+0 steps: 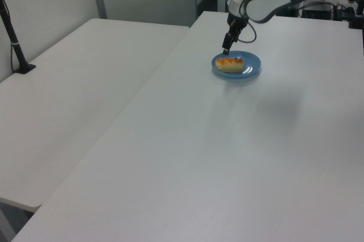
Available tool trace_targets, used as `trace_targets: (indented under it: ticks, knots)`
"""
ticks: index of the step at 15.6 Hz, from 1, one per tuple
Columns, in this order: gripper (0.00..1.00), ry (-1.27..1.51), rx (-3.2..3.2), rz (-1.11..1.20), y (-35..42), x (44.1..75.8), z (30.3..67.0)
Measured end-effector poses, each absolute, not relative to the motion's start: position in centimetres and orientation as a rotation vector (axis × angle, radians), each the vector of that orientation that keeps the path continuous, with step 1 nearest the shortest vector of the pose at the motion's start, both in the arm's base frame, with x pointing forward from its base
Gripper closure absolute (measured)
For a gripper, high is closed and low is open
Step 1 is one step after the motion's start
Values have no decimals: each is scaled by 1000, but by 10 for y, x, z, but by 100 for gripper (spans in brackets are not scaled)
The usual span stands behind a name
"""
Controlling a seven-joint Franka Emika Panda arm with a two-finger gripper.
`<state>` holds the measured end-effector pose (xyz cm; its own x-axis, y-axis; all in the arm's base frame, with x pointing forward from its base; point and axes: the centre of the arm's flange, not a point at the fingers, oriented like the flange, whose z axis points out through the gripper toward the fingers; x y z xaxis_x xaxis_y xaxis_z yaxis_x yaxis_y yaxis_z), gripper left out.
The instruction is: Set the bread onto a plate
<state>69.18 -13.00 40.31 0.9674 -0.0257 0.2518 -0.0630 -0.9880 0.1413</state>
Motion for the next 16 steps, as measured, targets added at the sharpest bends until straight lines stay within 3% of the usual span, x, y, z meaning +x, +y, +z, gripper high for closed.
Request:
trace_targets:
  ticks: [7,12,16]
  knots:
    - [0,-169,3072,114,-55,624,532]
    - [0,-125,3096,25,-17,593,568]
    - [0,-107,3101,34,-9,589,575]
